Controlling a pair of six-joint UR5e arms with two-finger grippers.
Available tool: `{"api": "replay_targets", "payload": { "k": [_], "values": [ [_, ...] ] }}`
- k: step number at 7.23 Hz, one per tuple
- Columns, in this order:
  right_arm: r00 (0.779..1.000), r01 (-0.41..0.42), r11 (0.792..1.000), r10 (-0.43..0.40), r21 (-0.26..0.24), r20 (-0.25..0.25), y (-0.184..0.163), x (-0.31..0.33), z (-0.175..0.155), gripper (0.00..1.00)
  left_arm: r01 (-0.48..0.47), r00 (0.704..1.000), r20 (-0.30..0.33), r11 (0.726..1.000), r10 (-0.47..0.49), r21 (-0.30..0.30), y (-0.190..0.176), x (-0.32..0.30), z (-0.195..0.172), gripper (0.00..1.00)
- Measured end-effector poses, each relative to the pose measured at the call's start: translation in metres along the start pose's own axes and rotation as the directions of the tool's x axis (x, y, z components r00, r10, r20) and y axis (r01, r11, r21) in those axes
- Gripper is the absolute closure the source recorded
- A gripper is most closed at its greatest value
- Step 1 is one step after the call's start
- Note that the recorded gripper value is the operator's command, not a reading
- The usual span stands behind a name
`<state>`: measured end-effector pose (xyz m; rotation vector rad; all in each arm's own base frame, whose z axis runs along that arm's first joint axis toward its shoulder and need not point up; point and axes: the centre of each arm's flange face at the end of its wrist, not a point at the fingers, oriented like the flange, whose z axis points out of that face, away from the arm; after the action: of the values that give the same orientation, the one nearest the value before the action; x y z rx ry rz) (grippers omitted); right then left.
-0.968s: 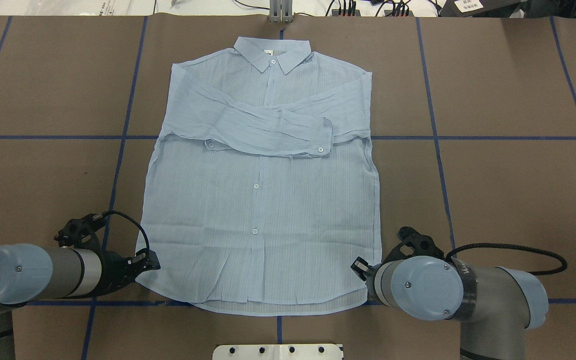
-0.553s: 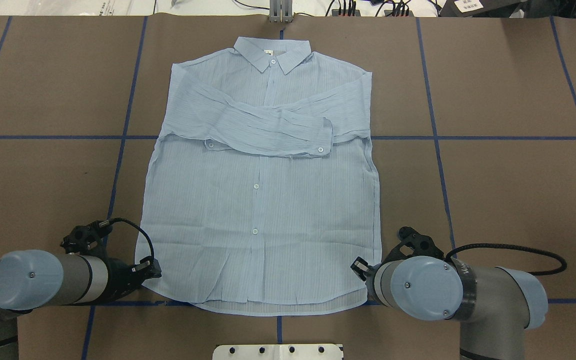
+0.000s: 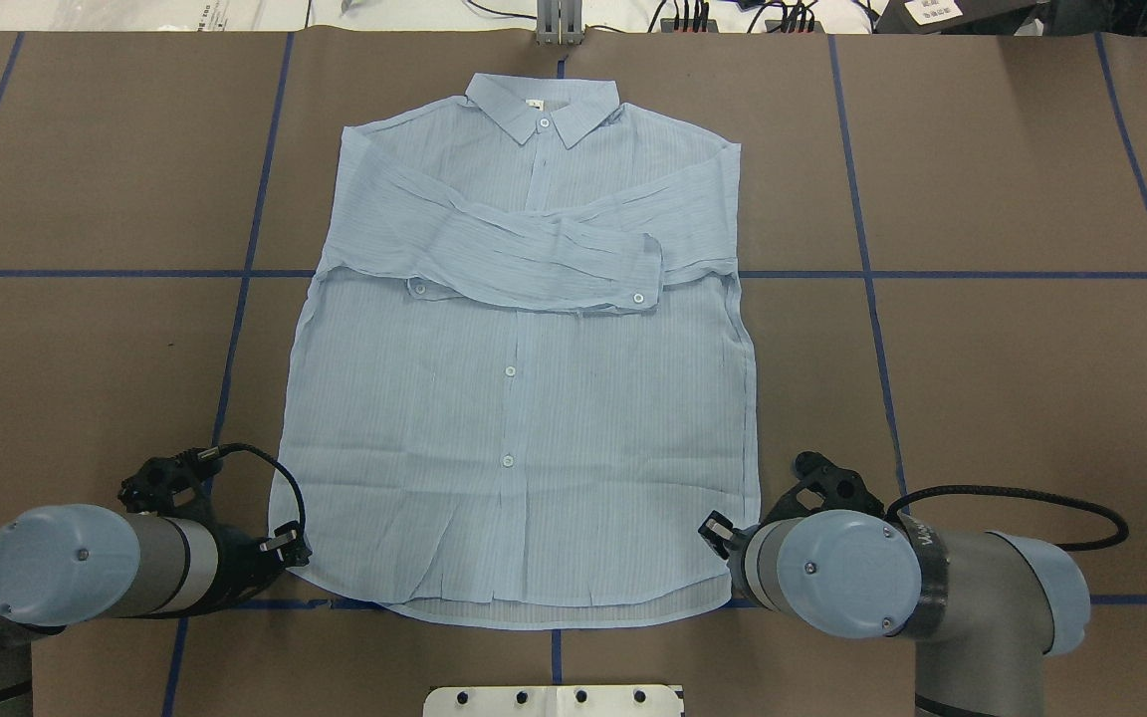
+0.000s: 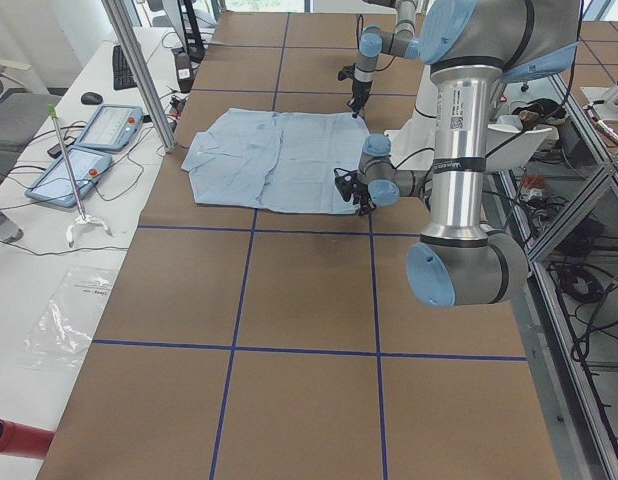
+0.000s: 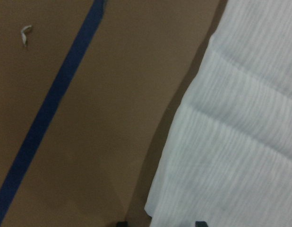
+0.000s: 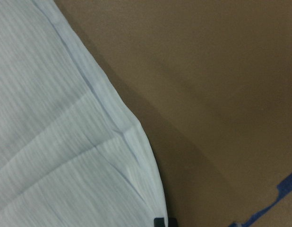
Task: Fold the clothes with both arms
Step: 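Grasp the hem corners nearest the robot with both grippers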
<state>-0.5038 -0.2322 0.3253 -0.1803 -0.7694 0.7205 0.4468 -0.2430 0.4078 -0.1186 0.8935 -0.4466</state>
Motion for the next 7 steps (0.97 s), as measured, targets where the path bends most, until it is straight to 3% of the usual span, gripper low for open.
{"api": "replay_targets", "payload": {
  "k": [1,2,3,7],
  "values": [
    [1.000,-0.001,1.000,0.001,0.001,-0.001,0.000,0.000,0.000,1.00,0.000,1.000,0.003,1.000,0.000,0.009,0.000,0.000,-0.001,0.65],
    [1.000,-0.001,1.000,0.001,0.001,-0.001,0.000,0.000,0.001,1.00,0.000,1.000,0.001,1.000,0.000,0.015,-0.001,0.001,-0.002,0.89],
    [1.000,0.000,1.000,0.000,0.002,-0.002,0.000,0.000,0.001,1.00,-0.001,1.000,-0.008,1.000,0.001,0.021,0.000,0.003,-0.006,1.00],
    [1.000,0.002,1.000,-0.002,0.006,-0.009,0.001,0.002,0.006,1.00,0.000,1.000,0.012,0.999,0.000,0.042,0.001,0.006,-0.016,1.00]
  ]
}}
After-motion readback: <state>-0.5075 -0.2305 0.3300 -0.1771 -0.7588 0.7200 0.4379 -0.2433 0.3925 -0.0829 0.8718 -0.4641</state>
